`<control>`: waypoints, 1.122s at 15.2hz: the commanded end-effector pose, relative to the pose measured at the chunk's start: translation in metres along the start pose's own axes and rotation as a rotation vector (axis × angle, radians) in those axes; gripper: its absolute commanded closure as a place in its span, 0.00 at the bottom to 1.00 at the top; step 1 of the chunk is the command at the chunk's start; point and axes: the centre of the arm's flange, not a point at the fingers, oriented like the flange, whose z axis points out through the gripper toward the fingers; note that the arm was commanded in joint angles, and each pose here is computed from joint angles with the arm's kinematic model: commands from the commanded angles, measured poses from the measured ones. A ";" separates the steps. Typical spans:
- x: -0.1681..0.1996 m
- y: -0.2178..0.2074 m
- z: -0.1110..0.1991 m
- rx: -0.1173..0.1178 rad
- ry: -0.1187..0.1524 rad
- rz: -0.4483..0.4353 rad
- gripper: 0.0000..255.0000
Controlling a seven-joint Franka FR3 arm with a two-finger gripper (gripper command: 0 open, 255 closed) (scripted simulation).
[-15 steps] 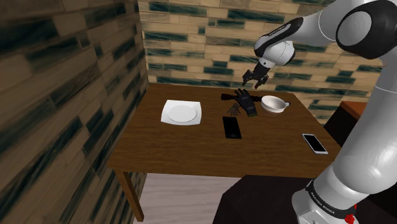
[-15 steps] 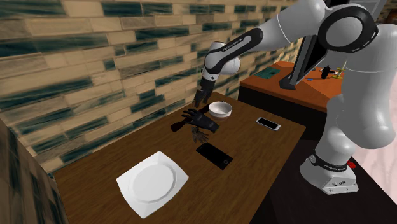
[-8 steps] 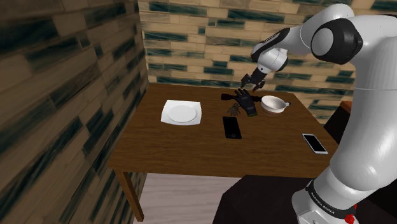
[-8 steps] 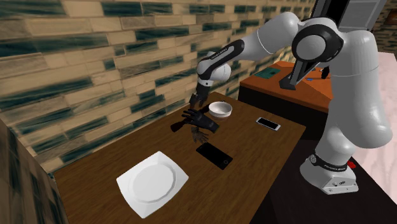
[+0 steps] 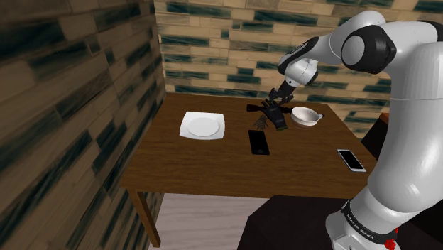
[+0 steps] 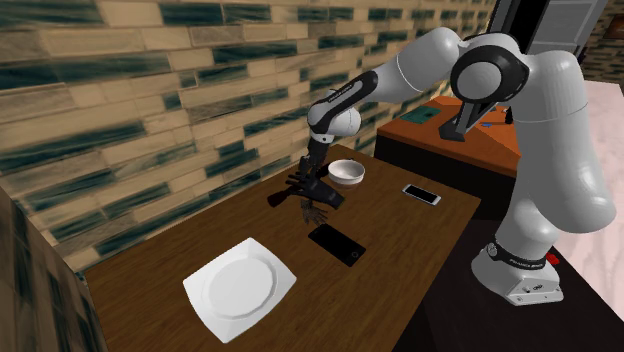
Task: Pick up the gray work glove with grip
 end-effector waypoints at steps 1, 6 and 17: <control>0.000 0.000 0.000 0.000 0.000 0.000 1.00; 0.000 0.000 0.000 0.000 0.000 0.000 1.00; 0.009 -0.014 -0.044 0.000 0.000 0.000 1.00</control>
